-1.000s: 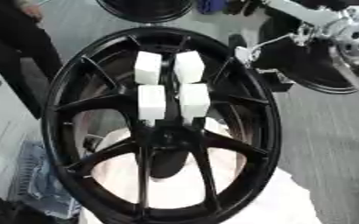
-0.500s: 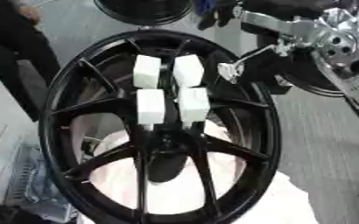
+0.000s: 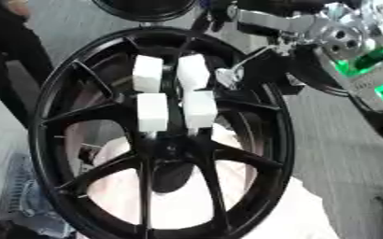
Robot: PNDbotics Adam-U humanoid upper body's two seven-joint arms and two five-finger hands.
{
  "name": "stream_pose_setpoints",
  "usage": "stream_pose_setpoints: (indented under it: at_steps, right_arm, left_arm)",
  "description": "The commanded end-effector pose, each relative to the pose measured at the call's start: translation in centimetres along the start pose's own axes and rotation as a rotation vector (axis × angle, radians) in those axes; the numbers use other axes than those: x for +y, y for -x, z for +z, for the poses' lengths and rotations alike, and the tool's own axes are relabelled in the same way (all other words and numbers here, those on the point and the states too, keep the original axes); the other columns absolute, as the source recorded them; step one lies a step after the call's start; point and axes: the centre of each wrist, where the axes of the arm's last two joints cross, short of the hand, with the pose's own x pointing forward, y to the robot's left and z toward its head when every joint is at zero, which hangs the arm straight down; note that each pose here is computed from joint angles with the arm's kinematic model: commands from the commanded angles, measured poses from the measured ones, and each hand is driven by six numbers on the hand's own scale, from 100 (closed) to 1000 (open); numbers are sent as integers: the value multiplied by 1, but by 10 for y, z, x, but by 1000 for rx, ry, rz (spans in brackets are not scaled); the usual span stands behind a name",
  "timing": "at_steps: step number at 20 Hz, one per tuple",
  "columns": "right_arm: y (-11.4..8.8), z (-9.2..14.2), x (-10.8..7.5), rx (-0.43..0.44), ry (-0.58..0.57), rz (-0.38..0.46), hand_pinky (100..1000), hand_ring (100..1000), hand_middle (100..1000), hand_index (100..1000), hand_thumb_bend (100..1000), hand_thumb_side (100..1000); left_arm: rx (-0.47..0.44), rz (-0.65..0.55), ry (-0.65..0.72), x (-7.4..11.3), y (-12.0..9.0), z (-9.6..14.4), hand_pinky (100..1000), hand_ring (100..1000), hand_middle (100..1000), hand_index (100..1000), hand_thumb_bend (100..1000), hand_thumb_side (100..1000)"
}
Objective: Pull the pin out of the wheel hub.
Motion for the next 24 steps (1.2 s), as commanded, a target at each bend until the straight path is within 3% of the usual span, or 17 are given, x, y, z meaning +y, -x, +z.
stream_pose_setpoints:
  at_steps: [1, 7, 13, 24]
  right_arm:
    - [-3, 5, -10, 6, 19, -2, 911, 853, 825, 870, 100, 260]
    - [-4, 6, -14, 14, 5, -1, 922, 862, 839, 878, 100, 252]
    - [-4, 7, -19, 25, -45, 69, 957, 891, 864, 895, 100, 336]
    - [1, 3, -17, -13, -117, 133, 959, 891, 852, 886, 100, 386]
  left_arm:
    - [-23, 13, 11, -2, -7, -2, 796, 584, 666, 785, 185, 417]
    - [-18, 19, 17, -4, -7, -2, 796, 575, 666, 785, 183, 422]
    - [-16, 24, 22, -5, -7, -1, 796, 571, 665, 784, 182, 426]
    - [-9, 35, 33, -8, -6, 0, 796, 568, 659, 783, 179, 433]
